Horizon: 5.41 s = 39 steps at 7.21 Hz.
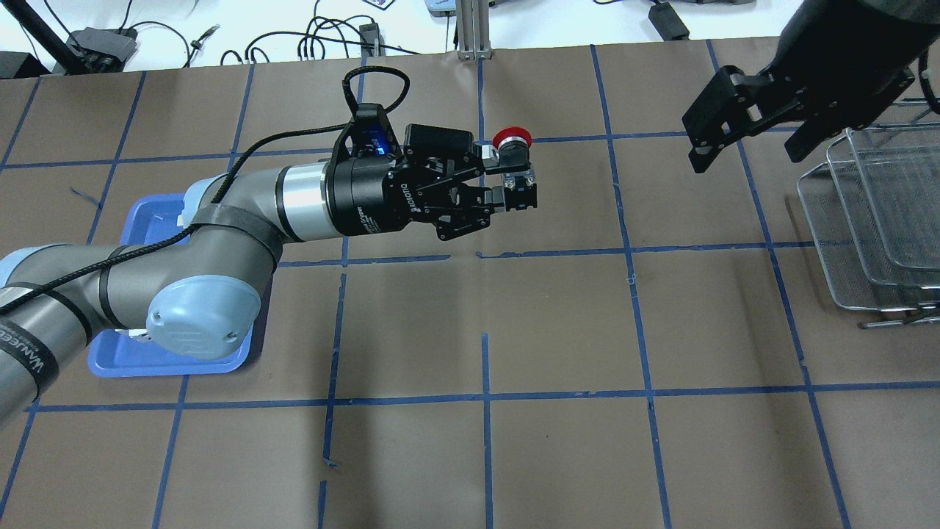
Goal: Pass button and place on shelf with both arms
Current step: 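Carry the button toward the table center with the left gripper while the right gripper approaches, then align the right gripper around the red button cap held by the left gripper, then close the right gripper on the button and open the left gripper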
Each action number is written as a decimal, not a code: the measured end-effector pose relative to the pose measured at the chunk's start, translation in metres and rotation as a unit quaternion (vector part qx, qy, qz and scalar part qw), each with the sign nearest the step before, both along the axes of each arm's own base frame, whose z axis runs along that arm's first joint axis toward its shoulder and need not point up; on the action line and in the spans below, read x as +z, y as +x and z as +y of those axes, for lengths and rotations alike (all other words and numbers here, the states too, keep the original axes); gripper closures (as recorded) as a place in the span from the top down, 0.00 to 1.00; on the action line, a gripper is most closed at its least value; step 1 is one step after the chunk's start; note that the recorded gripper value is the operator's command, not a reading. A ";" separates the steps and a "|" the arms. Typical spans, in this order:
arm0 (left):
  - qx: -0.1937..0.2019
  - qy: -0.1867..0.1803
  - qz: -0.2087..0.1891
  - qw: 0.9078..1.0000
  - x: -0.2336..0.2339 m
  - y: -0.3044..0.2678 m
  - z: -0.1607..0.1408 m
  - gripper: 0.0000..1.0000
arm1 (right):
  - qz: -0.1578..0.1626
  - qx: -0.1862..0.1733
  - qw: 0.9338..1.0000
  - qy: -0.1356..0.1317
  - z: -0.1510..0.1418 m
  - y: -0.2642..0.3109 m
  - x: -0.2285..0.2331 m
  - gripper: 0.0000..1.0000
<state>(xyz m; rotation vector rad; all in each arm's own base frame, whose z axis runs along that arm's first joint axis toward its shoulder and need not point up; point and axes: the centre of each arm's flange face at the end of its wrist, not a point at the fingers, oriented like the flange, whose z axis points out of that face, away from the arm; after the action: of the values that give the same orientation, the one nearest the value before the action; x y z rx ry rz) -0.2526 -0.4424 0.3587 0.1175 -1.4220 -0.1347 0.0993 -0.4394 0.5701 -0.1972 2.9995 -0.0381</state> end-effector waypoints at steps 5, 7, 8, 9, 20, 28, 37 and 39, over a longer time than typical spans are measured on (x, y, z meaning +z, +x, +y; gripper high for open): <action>-0.039 -0.056 -0.057 0.996 -0.003 -0.021 0.014 0.00 | -0.285 0.006 0.957 0.052 -0.012 -0.092 -0.058 1.00; -0.043 -0.056 -0.062 0.996 -0.004 -0.024 0.016 0.00 | -0.393 -0.006 0.919 0.042 -0.015 -0.084 -0.087 1.00; -0.044 -0.055 -0.065 0.995 -0.005 -0.024 0.016 0.00 | -0.438 -0.017 0.898 0.035 -0.015 -0.073 -0.104 1.00; -0.045 -0.055 -0.067 0.995 -0.005 -0.024 0.016 0.00 | -0.476 -0.022 0.879 0.033 -0.013 -0.051 -0.119 1.00; -0.046 -0.055 -0.063 0.995 -0.002 -0.026 0.018 0.00 | -0.583 -0.006 0.813 -0.017 -0.008 0.036 -0.169 0.82; -0.049 -0.055 -0.063 0.995 -0.002 -0.028 0.019 0.00 | -0.582 0.017 0.813 -0.015 -0.006 0.052 -0.171 0.81; -0.049 -0.055 -0.062 0.995 -0.002 -0.028 0.019 0.00 | -0.582 0.000 0.813 0.003 0.006 0.049 -0.186 0.11; -0.049 -0.055 -0.062 0.995 -0.002 -0.028 0.019 0.00 | -0.580 -0.008 0.814 0.008 0.004 0.048 -0.179 0.12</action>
<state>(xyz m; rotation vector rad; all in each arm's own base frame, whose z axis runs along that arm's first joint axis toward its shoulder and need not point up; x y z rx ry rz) -0.2808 -0.4233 0.3566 -0.0348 -1.5570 -0.1306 0.1477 -0.4352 0.3909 -0.0847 1.7659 -0.0941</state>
